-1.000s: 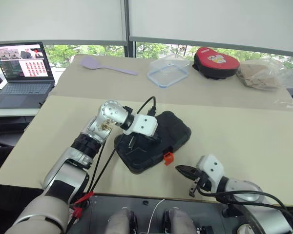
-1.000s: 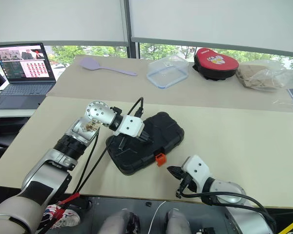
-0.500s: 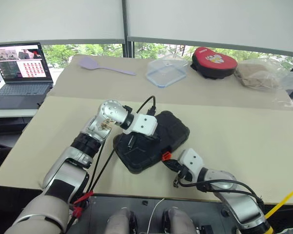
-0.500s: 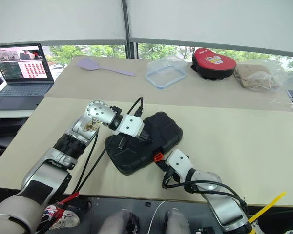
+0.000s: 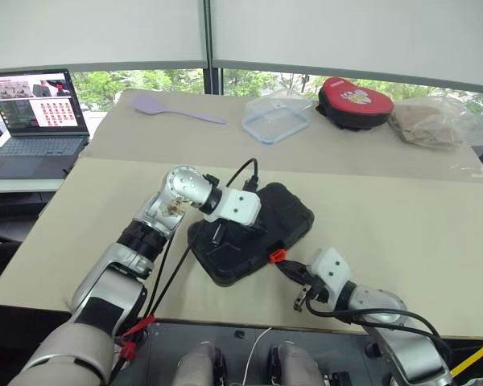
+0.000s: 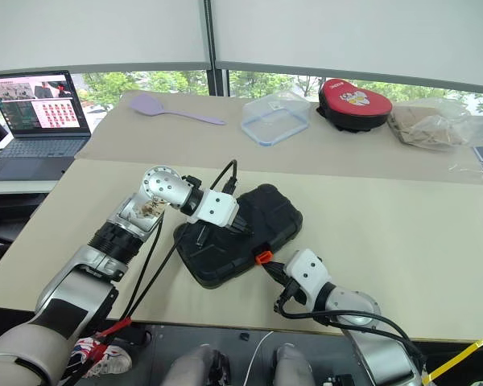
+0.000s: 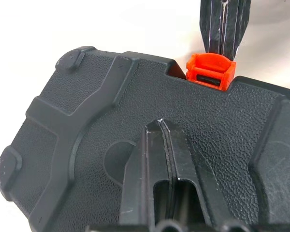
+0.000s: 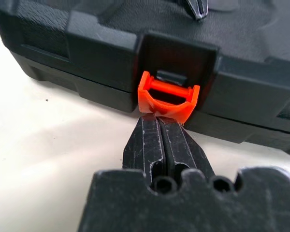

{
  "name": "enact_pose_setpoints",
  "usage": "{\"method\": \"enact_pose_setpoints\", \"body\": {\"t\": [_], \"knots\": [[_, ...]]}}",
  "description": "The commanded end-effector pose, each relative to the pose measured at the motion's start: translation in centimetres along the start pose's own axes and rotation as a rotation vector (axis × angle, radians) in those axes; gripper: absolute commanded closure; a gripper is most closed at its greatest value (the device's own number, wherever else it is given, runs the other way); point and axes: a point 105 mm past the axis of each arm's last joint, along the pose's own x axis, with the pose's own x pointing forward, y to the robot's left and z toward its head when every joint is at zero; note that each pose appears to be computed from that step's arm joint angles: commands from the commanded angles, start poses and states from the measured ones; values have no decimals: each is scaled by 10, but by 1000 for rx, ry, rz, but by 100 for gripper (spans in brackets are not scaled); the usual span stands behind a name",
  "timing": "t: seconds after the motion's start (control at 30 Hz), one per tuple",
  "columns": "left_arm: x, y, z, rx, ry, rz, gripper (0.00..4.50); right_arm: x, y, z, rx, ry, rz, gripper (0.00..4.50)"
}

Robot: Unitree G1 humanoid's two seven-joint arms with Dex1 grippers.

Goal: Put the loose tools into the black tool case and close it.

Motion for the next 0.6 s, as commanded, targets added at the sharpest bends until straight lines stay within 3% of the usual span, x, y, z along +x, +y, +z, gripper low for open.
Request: {"method": "enact_pose_setpoints", "body": {"t": [0.03, 0.27, 0.43, 0.47, 0.53, 0.6], "knots": [[22, -33, -28, -76, 95, -150, 450, -4, -8, 47, -59, -167, -35, 446], [22, -34, -30, -77, 97, -144, 450, -3, -6, 48, -73, -152, -3, 446], [10, -29, -31, -169, 55, -58, 450, -24, -7, 36, -86, -60, 74, 446], [6, -27, -32, -193, 45, -27, 399, -30, -10, 35, -87, -43, 86, 450], [-8, -25, -33, -248, 25, 34, 356, -44, -23, 35, -80, -11, 93, 391], [-27, -27, -32, -316, 0, 84, 283, -58, -35, 38, -59, 15, 120, 337]]}}
